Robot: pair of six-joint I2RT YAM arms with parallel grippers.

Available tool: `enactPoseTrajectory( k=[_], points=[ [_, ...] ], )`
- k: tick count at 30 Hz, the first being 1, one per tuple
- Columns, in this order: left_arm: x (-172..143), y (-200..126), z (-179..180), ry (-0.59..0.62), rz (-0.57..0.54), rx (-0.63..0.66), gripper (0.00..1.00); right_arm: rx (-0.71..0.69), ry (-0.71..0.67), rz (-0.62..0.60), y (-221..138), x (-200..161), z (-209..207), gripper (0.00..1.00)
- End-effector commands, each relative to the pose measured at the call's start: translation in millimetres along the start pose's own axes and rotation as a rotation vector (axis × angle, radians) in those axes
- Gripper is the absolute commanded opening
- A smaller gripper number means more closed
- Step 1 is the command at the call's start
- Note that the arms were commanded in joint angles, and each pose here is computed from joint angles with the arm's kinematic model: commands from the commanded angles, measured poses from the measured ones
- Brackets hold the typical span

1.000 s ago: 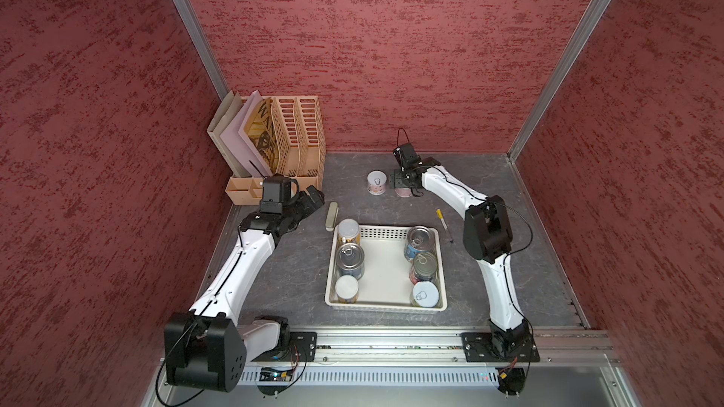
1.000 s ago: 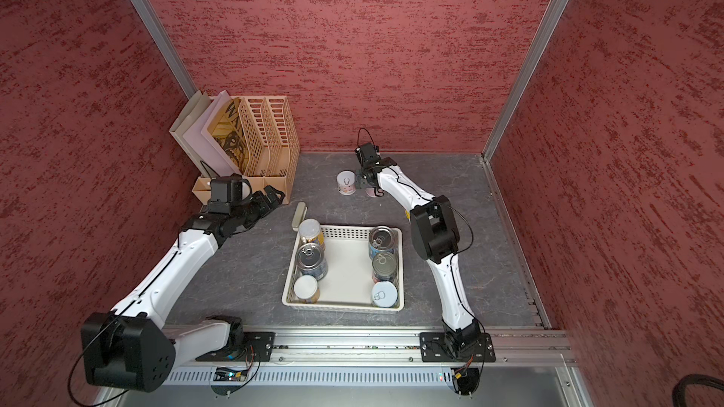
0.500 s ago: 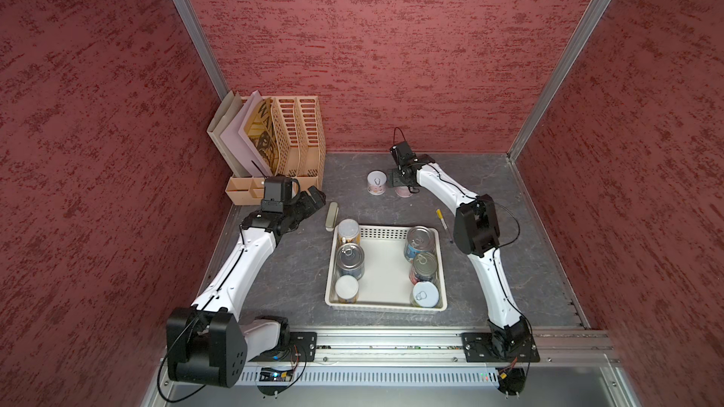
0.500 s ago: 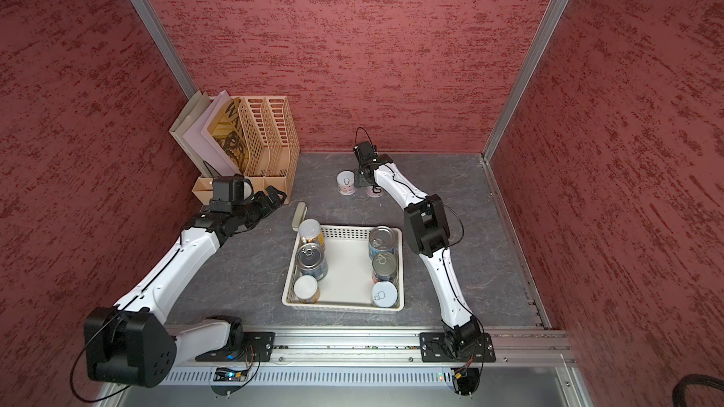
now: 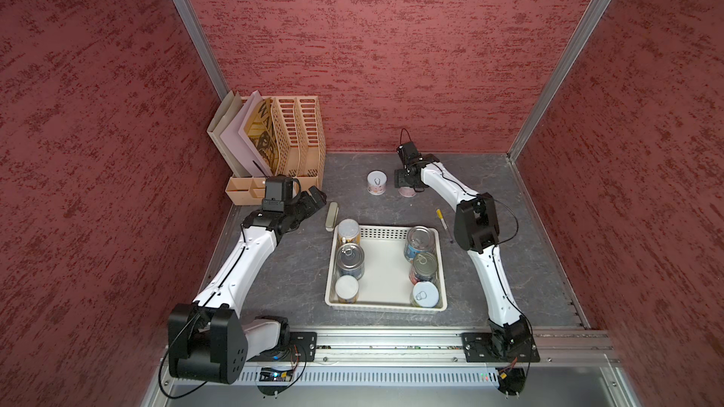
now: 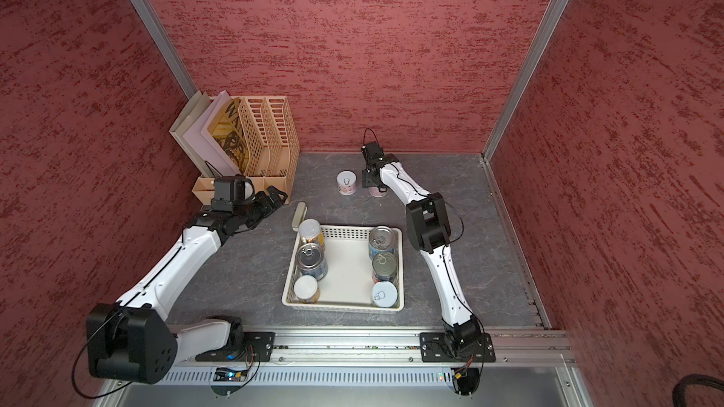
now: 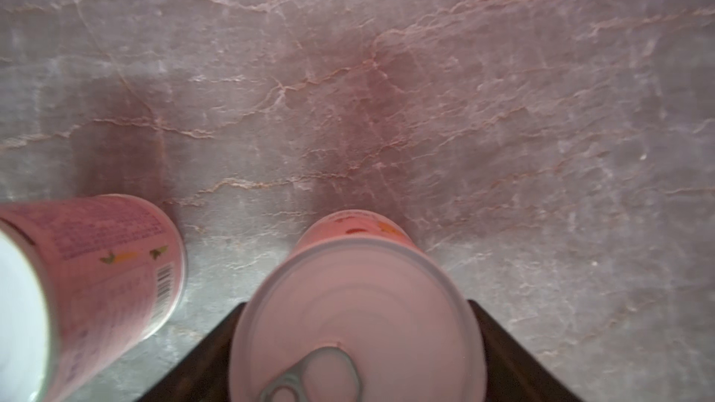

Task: Put the canned food in the basket
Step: Pick up the canned food from the center of the board.

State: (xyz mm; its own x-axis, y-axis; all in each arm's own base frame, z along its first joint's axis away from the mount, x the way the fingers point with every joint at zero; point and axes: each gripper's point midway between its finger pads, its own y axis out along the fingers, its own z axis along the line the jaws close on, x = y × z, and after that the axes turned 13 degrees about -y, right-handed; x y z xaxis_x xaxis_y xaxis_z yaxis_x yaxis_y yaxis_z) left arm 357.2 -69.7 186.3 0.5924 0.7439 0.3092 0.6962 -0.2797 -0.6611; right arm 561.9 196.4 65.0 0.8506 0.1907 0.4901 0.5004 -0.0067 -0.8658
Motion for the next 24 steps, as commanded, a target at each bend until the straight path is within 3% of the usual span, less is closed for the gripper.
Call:
enactPoseTrajectory(
  k=[1, 5, 9, 24],
  points=[
    [0.7, 0.5, -4.7, 0.003, 0.005, -0.02, 1.0, 0.041, 0.008, -0.027, -2.4, 11.1, 4.1, 0.74],
    [0.9, 0.3, -4.2, 0.003, 0.003, -0.018, 1.0, 0.054, 0.012, -0.029, -7.0, 12.0, 6.0, 0.6],
    [0.2, 0.6, -4.1, 0.002, 0.006, -0.019, 1.0, 0.052, 0.02, -0.05, -18.7, 16.6, 3.4, 0.56],
    [-0.9, -0.3, -5.7, 0.004, 0.011, -0.026, 1.0, 0.078, 0.065, -0.209, -95.5, 39.2, -5.3, 0.49]
  ],
)
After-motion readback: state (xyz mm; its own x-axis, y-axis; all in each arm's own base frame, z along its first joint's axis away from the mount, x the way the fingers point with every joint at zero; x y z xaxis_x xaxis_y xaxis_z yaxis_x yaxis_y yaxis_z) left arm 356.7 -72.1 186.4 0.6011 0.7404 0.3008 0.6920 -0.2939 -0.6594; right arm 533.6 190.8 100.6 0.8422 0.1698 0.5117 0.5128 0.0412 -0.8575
